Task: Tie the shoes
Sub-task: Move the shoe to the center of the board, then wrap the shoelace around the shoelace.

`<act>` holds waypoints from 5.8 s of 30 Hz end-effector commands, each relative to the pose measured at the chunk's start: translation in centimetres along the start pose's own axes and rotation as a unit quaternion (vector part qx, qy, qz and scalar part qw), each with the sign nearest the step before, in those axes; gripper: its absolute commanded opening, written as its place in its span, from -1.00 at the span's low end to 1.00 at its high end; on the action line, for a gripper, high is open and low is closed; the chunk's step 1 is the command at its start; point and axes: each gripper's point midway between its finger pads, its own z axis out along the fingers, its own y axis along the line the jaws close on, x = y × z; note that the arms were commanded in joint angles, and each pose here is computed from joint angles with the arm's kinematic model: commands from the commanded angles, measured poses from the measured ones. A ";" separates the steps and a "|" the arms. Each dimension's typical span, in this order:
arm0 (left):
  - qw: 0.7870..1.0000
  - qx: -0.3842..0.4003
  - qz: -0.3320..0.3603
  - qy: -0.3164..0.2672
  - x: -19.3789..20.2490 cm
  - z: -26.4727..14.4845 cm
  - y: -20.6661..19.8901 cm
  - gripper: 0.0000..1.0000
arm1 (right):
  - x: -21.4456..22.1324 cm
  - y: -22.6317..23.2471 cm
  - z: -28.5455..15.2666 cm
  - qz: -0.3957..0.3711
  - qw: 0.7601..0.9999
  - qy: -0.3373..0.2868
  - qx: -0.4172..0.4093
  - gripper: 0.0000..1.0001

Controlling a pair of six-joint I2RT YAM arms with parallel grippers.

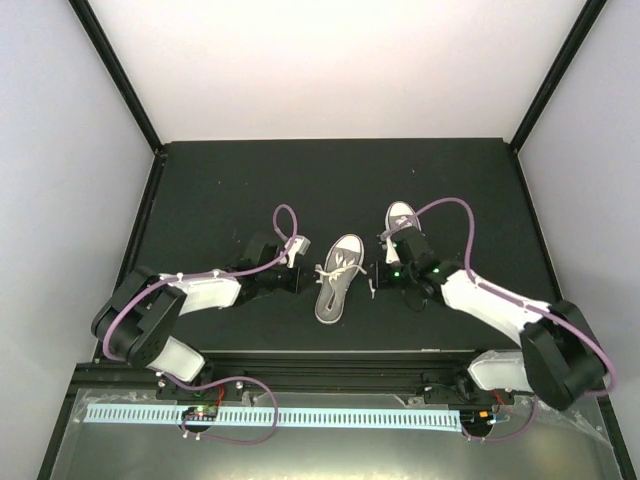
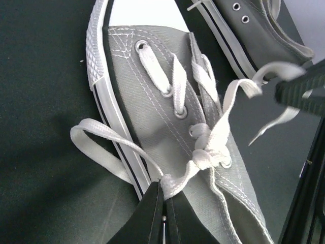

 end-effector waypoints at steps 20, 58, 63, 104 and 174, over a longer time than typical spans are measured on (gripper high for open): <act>0.999 -0.042 0.017 0.025 1.7 -1.4 0.9 -0.97 | 3.1 -9.5 -5.2 0.101 0.978 -0.068 0.167 -0.97; 0.985 0.057 0.161 -0.022 0.4 -2.1 -6.6 -0.97 | -13.0 14.9 -0.2 -0.143 0.979 -0.063 -0.132 0.01; 0.988 0.062 0.140 -0.015 0.6 -2.1 -6.9 -0.96 | -13.1 12.9 -2.1 -0.157 0.979 -0.092 -0.091 0.62; 0.992 0.076 0.039 0.087 -1.7 -0.2 -7.8 -0.96 | -0.3 8.6 2.4 -0.284 0.943 -0.111 -0.135 -0.23; 0.967 -0.229 0.060 0.096 -3.5 1.8 7.3 0.07 | -0.1 8.3 3.1 -0.262 0.951 -0.131 -0.095 -0.97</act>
